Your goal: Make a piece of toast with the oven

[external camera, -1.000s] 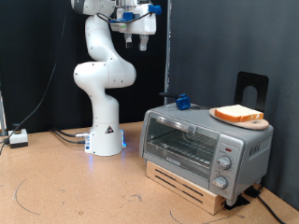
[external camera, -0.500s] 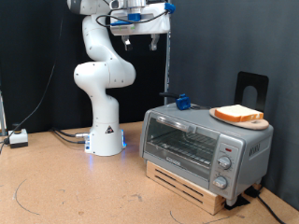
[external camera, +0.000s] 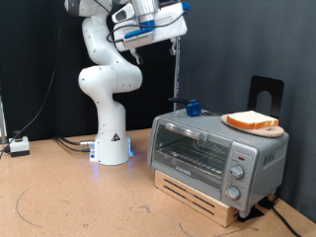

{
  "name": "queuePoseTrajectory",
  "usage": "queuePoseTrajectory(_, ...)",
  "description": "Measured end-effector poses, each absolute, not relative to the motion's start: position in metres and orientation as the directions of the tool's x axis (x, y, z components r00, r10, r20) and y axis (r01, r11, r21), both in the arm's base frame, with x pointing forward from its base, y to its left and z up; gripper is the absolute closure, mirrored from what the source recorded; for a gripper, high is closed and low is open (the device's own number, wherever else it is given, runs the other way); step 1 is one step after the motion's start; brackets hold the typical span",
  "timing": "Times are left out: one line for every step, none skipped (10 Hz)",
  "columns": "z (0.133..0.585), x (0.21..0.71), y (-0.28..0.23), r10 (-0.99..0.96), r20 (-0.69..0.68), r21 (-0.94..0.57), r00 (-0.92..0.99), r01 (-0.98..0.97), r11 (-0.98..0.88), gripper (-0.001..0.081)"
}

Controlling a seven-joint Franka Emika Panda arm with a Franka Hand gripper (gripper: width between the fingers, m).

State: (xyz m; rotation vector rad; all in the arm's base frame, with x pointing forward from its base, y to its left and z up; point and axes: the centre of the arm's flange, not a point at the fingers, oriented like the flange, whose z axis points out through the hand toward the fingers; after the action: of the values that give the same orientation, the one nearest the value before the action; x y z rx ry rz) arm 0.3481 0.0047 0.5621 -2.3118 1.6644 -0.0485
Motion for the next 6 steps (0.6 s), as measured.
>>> queuePoseTrajectory(0.562, 0.347, 0.005, -0.940, -0.164, -0.244, 0.300, -0.935, -0.256, -0.0003)
queuePoseTrajectory(0.561, 0.345, 0.006, -0.910, -0.201, -0.251, 0.362, -0.917, -0.309, -0.0003)
queuePoseTrajectory(0.560, 0.340, 0.003, -0.853, -0.229, -0.260, 0.468, -0.874, -0.410, -0.0003)
queuePoseTrajectory(0.557, 0.336, 0.000, -0.784, -0.245, -0.269, 0.571, -0.817, -0.511, -0.0003)
queuePoseTrajectory(0.551, 0.334, -0.002, -0.703, -0.249, -0.279, 0.666, -0.745, -0.606, -0.0003)
queuePoseTrajectory(0.543, 0.337, -0.003, -0.619, -0.229, -0.288, 0.752, -0.659, -0.695, -0.0003)
